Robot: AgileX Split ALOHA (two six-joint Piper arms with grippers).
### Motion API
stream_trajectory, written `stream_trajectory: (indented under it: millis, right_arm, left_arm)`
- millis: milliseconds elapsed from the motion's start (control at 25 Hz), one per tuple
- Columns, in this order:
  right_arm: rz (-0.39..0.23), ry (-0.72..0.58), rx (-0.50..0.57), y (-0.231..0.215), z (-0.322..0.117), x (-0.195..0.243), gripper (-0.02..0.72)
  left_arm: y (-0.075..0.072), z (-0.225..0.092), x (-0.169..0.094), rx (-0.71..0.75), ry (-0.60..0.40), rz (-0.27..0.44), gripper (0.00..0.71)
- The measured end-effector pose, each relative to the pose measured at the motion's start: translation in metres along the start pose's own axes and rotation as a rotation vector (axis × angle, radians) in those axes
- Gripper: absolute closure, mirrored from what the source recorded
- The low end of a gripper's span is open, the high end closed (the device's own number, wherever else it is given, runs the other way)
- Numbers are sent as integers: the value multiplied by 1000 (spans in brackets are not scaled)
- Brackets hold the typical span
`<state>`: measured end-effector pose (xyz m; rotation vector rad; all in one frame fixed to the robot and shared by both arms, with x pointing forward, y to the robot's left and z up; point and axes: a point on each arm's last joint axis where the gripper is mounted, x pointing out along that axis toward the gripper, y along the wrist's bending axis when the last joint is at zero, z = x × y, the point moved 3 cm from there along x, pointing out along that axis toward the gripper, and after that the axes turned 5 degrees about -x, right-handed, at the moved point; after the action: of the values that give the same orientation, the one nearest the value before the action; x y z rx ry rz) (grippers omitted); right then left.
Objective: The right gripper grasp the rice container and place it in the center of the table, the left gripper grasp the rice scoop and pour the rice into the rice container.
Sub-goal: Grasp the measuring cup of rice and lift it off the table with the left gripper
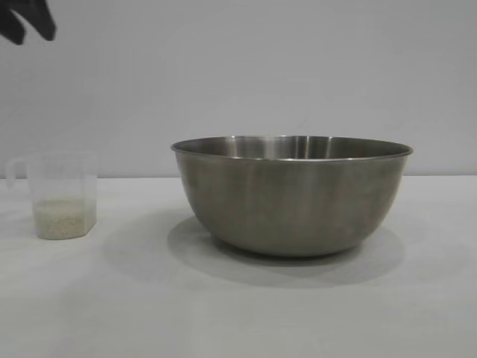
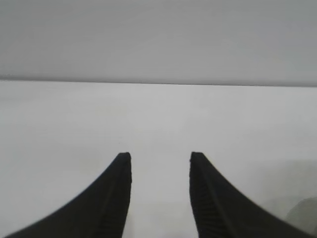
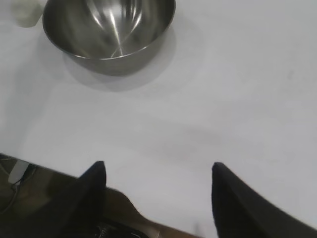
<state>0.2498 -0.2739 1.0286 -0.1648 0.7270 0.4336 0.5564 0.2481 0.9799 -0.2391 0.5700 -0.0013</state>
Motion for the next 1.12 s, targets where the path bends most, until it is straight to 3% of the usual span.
stream_trajectory:
  millis: [120, 240, 480, 840, 1120]
  right_arm:
    - [-1, -21, 3, 1, -2, -2, 272]
    - [-15, -29, 0, 0, -3, -3, 272]
    - [-74, -87, -11, -8, 1, 2, 272]
    - [-88, -112, -10, -10, 3, 7, 272]
    - [-88, -114, -10, -10, 3, 7, 272]
  left_arm:
    - [4, -10, -9, 122, -17, -15, 472]
    - [10, -28, -17, 123, -61, -37, 472]
    - [2, -66, -26, 148, -156, -236, 472]
    - [11, -104, -1, 144, -62, -225, 472]
    - [19, -116, -2, 196, -107, -202, 472]
